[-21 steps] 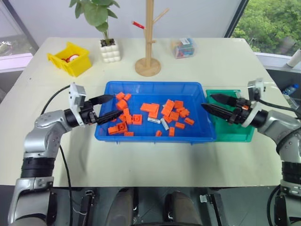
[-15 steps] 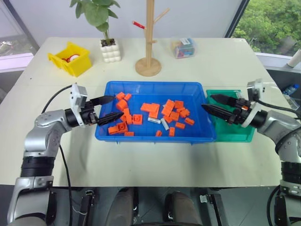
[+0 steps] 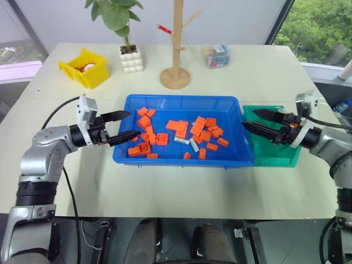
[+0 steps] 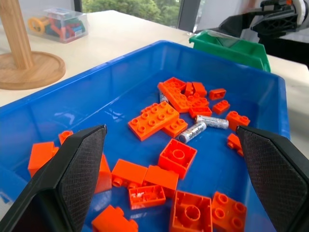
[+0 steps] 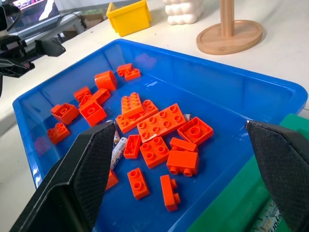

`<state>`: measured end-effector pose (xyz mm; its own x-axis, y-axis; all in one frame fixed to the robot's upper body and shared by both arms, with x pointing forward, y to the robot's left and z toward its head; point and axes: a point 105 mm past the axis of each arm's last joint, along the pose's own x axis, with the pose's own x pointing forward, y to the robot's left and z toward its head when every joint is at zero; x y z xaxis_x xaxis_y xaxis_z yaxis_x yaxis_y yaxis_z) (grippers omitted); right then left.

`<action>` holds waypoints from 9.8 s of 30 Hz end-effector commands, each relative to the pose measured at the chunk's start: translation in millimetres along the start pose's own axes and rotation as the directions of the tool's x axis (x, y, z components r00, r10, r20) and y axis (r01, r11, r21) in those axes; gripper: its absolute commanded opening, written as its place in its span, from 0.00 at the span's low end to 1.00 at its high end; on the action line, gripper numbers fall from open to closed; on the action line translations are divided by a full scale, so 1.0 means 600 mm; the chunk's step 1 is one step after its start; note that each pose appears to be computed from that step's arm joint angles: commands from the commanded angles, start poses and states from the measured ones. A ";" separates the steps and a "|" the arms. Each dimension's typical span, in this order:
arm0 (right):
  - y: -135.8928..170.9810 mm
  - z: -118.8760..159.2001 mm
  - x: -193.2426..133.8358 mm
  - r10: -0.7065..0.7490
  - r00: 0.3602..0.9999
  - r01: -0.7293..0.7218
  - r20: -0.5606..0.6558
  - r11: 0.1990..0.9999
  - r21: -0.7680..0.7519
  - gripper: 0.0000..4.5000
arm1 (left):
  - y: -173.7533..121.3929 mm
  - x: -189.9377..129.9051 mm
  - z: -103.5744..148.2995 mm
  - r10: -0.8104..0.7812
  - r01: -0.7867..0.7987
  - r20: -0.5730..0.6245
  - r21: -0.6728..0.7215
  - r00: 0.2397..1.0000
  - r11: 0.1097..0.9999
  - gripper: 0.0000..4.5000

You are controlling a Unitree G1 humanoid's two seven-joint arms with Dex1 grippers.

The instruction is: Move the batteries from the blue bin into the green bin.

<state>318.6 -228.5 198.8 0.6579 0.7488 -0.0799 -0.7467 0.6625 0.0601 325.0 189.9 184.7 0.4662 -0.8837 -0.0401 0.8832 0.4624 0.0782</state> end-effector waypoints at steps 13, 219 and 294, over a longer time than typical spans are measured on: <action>-0.050 0.039 -0.072 -0.141 0.989 0.135 -0.035 0.983 -0.126 0.98 | 0.010 -0.026 0.044 0.019 -0.021 0.027 0.076 0.999 0.997 1.00; 0.179 -0.042 0.170 0.116 0.938 -0.081 -0.327 0.990 0.118 0.98 | -0.027 0.077 0.046 -0.109 0.092 0.081 0.194 0.991 0.977 1.00; -0.029 0.080 0.019 -0.397 0.867 0.266 -0.302 0.880 -0.394 0.01 | -0.053 0.125 0.081 -0.312 0.284 0.095 0.228 0.945 0.931 1.00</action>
<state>350.5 -222.8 220.8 0.7911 0.3976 -0.4648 -0.5677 0.7602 -0.3158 328.3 106.4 218.6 0.1718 -0.9848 0.0246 0.9533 0.1724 0.2480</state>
